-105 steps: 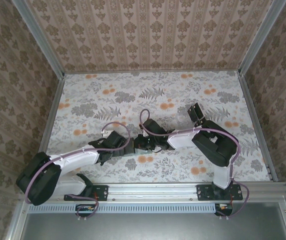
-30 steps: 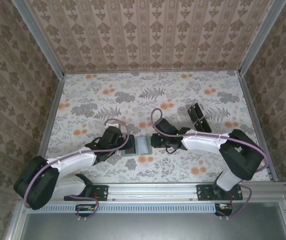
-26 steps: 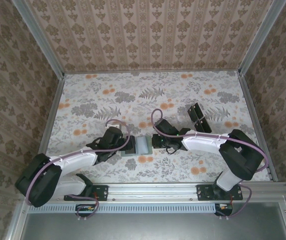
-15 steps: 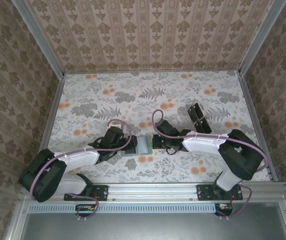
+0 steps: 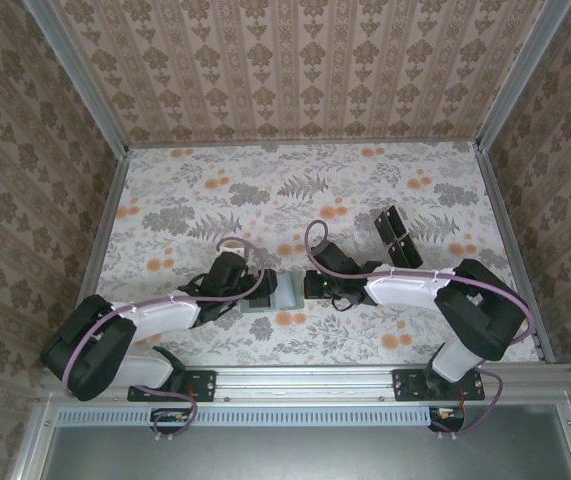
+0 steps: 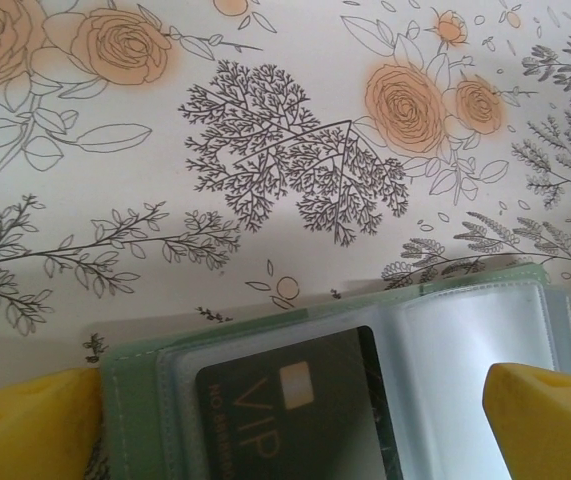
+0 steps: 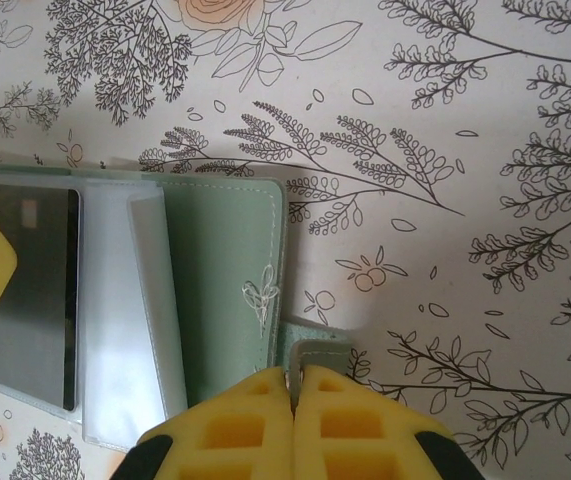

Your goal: Put the credit cards into the card holder

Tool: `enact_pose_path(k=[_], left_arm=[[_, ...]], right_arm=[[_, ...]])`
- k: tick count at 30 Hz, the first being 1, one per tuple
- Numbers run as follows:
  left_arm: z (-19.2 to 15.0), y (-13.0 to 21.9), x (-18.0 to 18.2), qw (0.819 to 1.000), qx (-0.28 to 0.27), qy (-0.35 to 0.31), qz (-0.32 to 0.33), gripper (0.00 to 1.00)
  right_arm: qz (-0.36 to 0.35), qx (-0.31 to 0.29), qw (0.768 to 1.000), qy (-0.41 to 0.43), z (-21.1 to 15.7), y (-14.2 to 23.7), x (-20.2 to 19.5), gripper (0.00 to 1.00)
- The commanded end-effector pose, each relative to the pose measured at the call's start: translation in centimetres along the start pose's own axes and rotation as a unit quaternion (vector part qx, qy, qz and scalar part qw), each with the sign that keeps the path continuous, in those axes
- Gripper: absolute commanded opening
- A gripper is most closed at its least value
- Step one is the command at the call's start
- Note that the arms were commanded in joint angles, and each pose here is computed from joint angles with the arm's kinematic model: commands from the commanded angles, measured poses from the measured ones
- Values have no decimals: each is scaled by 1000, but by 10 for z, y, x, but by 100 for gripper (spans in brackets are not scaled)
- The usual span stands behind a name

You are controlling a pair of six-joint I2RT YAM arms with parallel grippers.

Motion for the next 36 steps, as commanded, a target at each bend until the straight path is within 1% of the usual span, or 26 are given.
enact_pose_path(k=[1,6,19,29,36], left_arm=[[1,0,-6,1000,-5,9,-18,100],[3,3,-7,1000,-10,12,-21,100],[19,27,-18,996,-59,36,-49,100],[30,29,-50,993,-79,27,-89,100],[38,32,-71,990,-92,16,-104,100]], right_arm=[[-14,22,1000,-13,-8,-9,-12,0],[-14,27,999,-17,-10,-12,-14,0],[-8,36,999,-21,-13,-20,-14,0],[2,36,999,-25,-12,-19,-12,0],[10,21,999,-31,-3,-9,-14,0]])
Point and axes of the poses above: each hand's point on the last joint's axis, 136 mm out from that joint toward the fingers, its own y axis back along the fingers, its own x axis along the line the jaws close on, z = x × y, the point moved 7 cm from there along y, back along the fingers, and after that the axes turned 15 degrees about -y, right-handed, at the moved point
